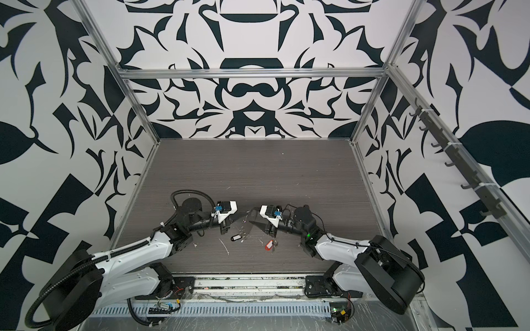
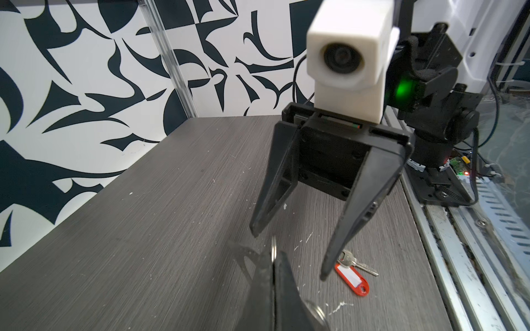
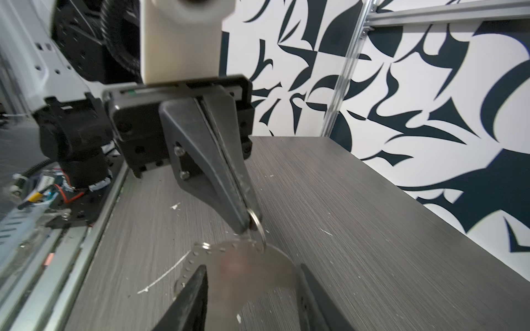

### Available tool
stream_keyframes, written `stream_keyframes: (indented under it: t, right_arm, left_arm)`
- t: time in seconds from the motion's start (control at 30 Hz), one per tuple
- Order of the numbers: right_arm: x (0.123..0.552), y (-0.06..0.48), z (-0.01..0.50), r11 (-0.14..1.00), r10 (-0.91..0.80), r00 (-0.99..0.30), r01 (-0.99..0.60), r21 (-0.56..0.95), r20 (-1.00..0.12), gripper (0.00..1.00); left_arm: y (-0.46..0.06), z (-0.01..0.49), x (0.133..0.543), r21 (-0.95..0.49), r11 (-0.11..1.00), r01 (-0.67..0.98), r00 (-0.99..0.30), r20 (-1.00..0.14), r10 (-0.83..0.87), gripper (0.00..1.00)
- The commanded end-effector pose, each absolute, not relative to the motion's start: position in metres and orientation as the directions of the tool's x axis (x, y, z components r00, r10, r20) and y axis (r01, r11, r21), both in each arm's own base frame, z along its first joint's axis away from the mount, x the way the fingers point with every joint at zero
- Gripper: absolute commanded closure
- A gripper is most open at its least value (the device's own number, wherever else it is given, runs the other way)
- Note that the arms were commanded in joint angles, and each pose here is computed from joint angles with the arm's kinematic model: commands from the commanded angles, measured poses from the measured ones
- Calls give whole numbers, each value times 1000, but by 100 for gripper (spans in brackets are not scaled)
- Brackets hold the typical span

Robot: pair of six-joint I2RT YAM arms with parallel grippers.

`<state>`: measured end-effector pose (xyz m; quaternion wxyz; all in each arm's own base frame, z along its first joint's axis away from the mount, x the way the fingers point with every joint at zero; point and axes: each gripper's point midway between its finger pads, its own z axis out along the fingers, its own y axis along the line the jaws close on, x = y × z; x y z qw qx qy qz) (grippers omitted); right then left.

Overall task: Attach keys to a key ring
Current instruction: Pass the keyring.

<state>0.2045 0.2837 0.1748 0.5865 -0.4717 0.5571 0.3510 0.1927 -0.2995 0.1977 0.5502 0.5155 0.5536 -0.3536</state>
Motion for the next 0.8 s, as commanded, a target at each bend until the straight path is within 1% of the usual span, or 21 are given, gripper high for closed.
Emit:
stream_keyframes:
  t: [0.0, 0.2, 0.37, 0.57, 0.77]
  right_arm:
    - [218, 277, 180, 375, -111, 165, -906, -195, -980, 55]
    - [217, 280, 181, 359, -80, 162, -916, -180, -984, 64]
    - [212, 283, 194, 329, -27, 143, -933, -144, -989, 70]
    - [203, 288, 216, 273, 60, 117, -957, -96, -991, 75]
    - [205, 293, 225, 250, 104, 93, -966, -65, -990, 79]
  left_arm:
    - [-299, 211, 190, 199, 222, 955, 171, -976, 137, 100]
    - [-297, 215, 182, 212, 203, 956, 194, -975, 106, 100]
    - [-297, 217, 179, 210, 191, 959, 195, -976, 94, 100]
    - [-297, 222, 173, 209, 170, 963, 203, -978, 50, 100]
    - [-298, 225, 171, 206, 163, 965, 204, -979, 28, 100]
